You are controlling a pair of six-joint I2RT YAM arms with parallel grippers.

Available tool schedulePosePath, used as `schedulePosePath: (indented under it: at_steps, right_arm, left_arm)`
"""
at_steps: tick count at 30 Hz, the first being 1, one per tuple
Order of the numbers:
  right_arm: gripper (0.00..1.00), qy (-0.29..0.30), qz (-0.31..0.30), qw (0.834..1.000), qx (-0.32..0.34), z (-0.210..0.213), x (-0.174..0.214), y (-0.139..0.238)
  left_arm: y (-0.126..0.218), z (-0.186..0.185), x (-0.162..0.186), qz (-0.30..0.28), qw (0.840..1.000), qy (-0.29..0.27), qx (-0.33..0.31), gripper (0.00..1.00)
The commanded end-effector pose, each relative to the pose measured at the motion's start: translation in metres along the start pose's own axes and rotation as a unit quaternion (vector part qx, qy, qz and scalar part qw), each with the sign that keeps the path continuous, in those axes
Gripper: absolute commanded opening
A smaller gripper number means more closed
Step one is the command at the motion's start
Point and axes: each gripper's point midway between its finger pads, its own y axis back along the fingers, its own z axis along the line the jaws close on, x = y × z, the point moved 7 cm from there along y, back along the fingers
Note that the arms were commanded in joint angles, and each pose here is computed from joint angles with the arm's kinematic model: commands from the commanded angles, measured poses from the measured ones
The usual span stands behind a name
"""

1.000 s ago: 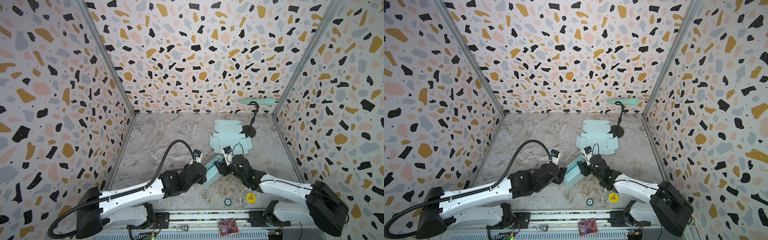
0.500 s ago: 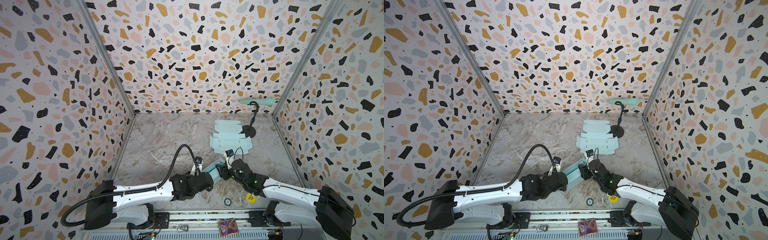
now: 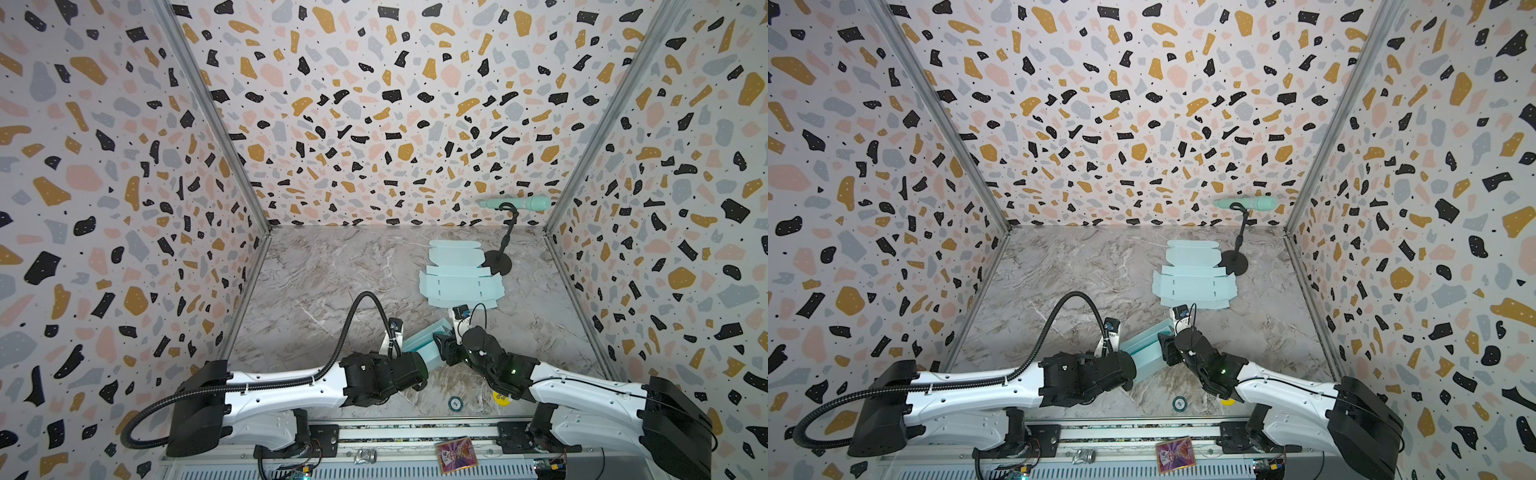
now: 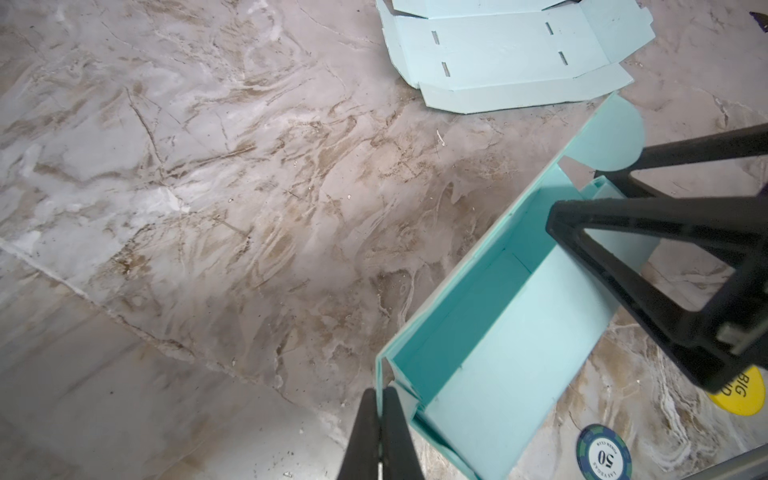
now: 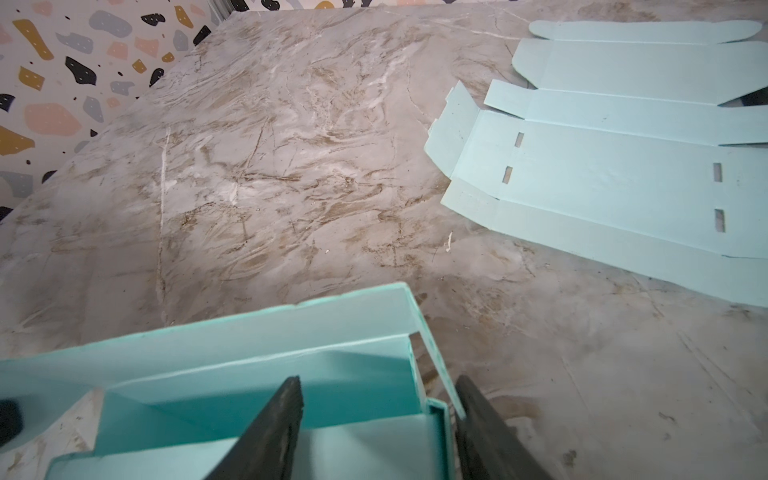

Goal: Fold the paper box

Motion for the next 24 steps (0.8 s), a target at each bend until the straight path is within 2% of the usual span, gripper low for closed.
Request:
schedulePosePath:
  at_steps: [1,9,17,19,21,24]
  right_arm:
    - [0.59,0.003,0.014,1.0,0.002,-0.002,0.015,0.008]
    - [0.61,-0.01,-0.02,0.997,-0.075,0.021,0.02,0.03]
    - [0.7,-0.007,-0.042,0.998,-0.035,0.006,0.006,0.043]
    - [0.76,0.012,-0.05,0.998,-0.028,0.002,-0.002,0.047]
    - [0.84,0.056,-0.066,0.995,-0.042,0.005,-0.012,0.052]
    - [0.84,0.145,-0.078,0.98,-0.113,0.021,-0.017,0.058]
  left_arm:
    - [0.006,0.005,-0.009,-0.036,0.999,0.017,-0.01,0.0]
    - [0.0,0.027,-0.03,-0.08,0.996,0.014,-0.046,0.0]
    - [-0.021,0.04,-0.025,-0.083,0.995,0.001,-0.052,0.0]
    - [-0.024,0.041,-0.024,-0.086,0.995,0.0,-0.051,0.0]
    - [-0.025,0.042,-0.023,-0.092,0.995,-0.001,-0.049,0.0]
    - [-0.029,0.043,-0.021,-0.095,0.994,-0.005,-0.046,0.0]
